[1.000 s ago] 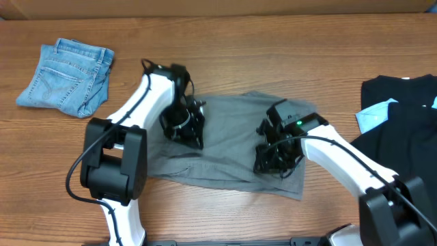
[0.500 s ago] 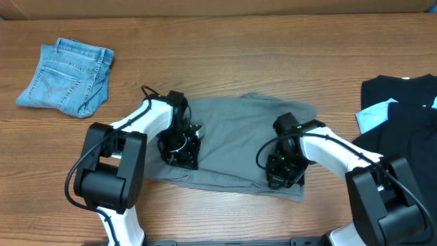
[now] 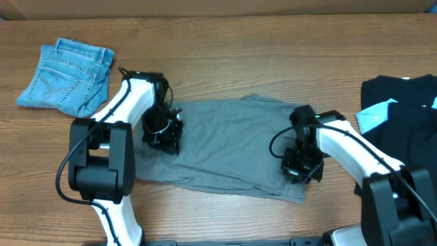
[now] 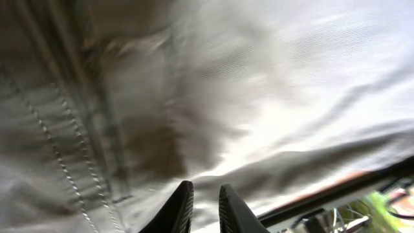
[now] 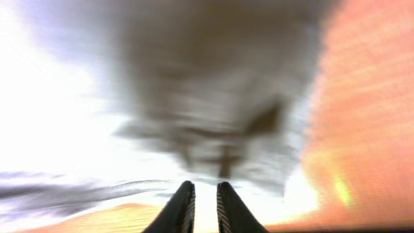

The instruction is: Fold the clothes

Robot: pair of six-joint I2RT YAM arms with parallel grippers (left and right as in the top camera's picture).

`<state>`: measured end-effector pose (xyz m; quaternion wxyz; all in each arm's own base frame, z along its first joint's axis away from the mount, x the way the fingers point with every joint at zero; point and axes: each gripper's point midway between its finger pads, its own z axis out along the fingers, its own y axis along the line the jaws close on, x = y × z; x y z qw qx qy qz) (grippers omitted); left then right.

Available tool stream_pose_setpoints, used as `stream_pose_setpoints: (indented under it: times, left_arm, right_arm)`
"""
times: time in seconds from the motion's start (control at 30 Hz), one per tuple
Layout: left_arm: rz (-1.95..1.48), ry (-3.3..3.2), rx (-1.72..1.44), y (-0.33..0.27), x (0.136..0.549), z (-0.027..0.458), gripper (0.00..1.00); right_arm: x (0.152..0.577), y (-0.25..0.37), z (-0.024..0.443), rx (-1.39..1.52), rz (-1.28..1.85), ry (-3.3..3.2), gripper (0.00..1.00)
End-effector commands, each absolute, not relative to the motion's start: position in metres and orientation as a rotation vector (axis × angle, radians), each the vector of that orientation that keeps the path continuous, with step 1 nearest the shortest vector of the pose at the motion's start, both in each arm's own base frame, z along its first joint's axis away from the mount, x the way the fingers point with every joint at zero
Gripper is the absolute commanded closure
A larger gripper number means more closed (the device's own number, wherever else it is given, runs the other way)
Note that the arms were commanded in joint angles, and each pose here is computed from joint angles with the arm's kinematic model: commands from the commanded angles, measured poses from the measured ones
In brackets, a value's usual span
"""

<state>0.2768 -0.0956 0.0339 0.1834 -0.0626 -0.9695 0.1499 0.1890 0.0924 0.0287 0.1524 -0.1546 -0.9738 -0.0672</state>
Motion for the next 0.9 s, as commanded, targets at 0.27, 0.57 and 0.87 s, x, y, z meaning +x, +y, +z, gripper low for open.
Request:
stream_pose_setpoints:
  times: [0.27,0.57,0.87]
  left_arm:
    - [0.648,-2.668,-0.271,-0.129,0.251,0.059,0.83]
    - [0.387,-2.674,-0.049,-0.089,0.202,-0.023,0.85]
    - [0.476,-2.769,0.197,-0.049,0.238,-0.025,0.76]
  right_arm:
    - [0.21,0.147,0.062,-0.078,-0.65,-2.874,0.78]
    - [0.19,0.126,0.014,-0.312,-0.483,-2.855,0.76]
    - [0.171,0.077,-0.015,-0.696,-0.242,-2.775,0.76]
